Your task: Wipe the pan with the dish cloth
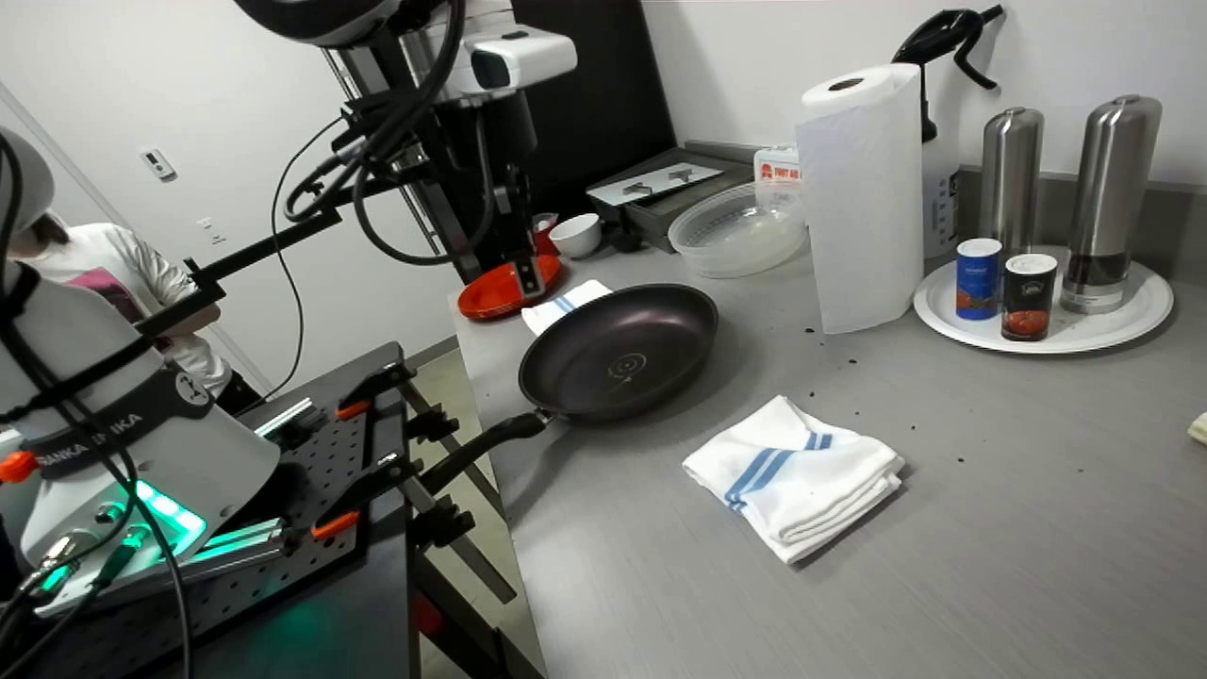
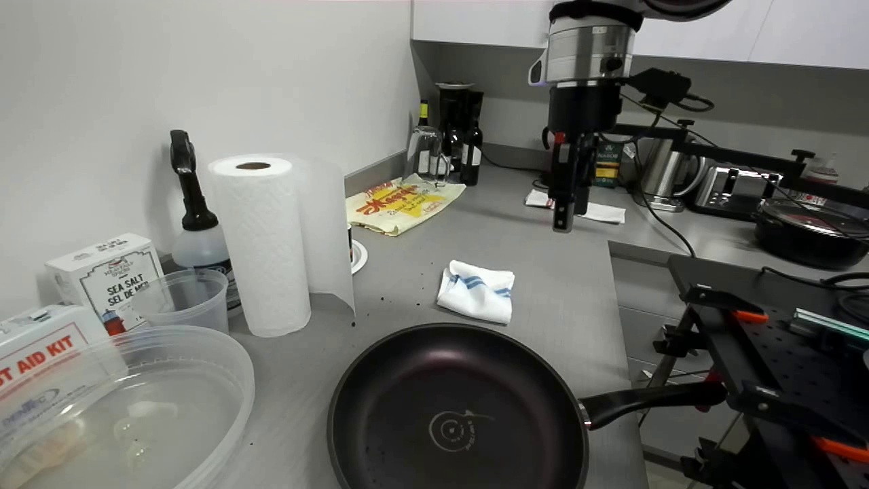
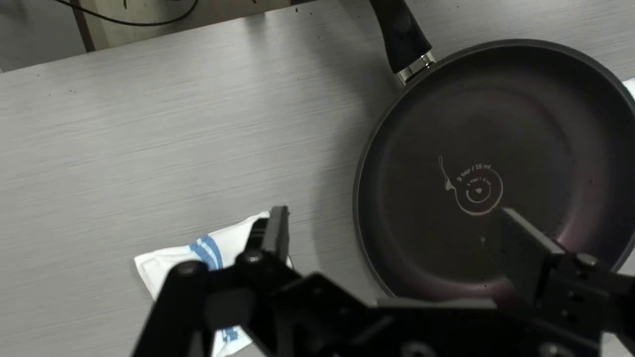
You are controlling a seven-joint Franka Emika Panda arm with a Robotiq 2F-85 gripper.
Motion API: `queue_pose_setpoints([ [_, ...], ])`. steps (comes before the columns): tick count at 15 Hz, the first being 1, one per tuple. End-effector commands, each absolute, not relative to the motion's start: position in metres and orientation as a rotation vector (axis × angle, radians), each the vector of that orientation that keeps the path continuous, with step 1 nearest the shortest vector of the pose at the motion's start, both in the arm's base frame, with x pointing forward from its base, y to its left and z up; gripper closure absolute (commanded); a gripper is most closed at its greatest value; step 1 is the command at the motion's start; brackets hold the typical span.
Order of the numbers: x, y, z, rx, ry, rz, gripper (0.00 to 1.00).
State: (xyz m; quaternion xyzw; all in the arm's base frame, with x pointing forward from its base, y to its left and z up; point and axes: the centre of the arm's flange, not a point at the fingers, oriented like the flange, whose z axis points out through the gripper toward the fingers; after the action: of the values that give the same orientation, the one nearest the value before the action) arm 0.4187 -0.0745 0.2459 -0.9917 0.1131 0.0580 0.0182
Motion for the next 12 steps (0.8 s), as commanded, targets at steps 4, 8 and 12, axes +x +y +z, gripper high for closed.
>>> queue_pose_setpoints([
  [4,0.385,-0.072,0.265,-3.029,0.331,0.173,0.0],
  [8,0.371,-0.064,0.272,-2.947,0.253,0.199,0.0],
  [12,0.359,-0.052,0.275,-2.877,0.178,0.206,0.0],
])
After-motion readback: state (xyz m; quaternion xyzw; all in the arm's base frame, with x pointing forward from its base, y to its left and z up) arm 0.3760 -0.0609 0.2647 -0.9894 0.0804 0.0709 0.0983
